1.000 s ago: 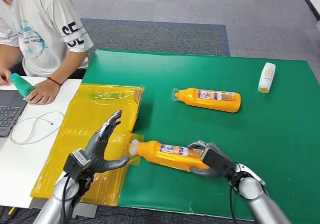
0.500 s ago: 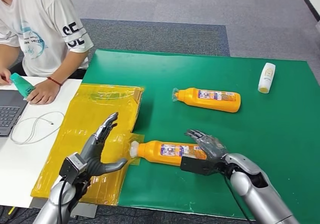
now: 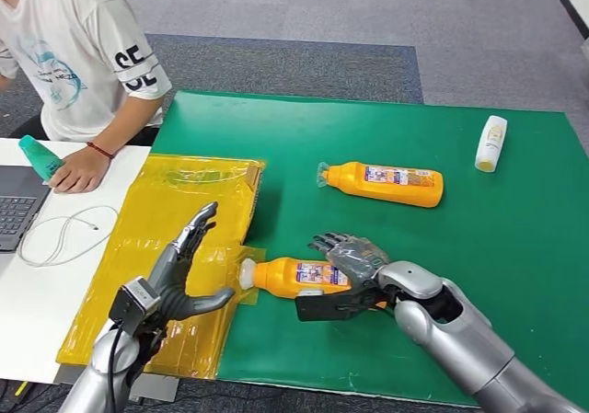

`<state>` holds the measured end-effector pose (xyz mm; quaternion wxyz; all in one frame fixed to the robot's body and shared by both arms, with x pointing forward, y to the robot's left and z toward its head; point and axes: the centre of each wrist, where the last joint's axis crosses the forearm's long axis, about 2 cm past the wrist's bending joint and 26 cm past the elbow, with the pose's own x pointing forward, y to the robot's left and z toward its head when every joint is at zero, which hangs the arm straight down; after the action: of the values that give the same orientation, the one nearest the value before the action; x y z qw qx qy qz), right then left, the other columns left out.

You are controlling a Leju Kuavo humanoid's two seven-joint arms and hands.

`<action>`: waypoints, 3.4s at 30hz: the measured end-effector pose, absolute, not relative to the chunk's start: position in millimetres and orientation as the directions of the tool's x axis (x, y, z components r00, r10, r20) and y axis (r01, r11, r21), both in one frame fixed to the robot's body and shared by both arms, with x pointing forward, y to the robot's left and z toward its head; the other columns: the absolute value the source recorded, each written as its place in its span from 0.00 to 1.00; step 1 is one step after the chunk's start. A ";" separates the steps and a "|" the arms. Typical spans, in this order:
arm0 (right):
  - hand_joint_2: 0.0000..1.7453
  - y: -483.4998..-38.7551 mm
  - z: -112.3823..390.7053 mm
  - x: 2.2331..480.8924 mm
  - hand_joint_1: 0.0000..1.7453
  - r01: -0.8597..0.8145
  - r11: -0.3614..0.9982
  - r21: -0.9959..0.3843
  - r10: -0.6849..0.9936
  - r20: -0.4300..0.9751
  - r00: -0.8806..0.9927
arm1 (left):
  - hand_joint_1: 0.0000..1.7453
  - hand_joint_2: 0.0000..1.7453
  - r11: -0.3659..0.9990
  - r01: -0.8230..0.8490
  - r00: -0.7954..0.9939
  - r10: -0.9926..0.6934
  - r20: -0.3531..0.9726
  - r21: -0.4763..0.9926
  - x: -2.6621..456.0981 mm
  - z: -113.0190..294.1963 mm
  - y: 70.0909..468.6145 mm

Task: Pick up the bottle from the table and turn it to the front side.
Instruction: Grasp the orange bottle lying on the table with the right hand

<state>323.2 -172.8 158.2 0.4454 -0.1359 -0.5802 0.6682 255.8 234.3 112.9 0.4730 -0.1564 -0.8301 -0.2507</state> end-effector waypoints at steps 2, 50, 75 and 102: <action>1.00 -170.2 156.7 322.2 0.00 -0.443 0.057 -0.895 0.750 0.331 -0.572 | 0.00 1.00 0.826 0.496 -0.506 0.024 0.862 0.268 256.1 113.1 234.2; 1.00 -208.3 114.6 311.9 1.00 -0.496 0.167 -0.852 0.831 0.393 -0.395 | 0.00 1.00 0.845 0.480 -0.494 0.037 0.868 0.237 248.2 105.4 239.7; 1.00 -268.6 93.5 313.7 1.00 -0.685 0.588 -0.429 0.380 0.895 -0.234 | 0.00 1.00 0.820 0.519 -0.504 0.065 0.861 0.242 268.9 109.2 236.0; 1.00 -243.3 92.3 303.3 0.88 -0.686 0.723 -0.080 -0.059 0.983 -0.176 | 0.00 1.00 0.761 0.648 -0.334 0.255 0.907 0.025 284.0 83.9 231.2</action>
<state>303.3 -243.3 92.3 0.5871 0.2591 -0.7190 0.2669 284.0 231.2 83.9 0.5019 -0.2846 -0.7930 -0.1957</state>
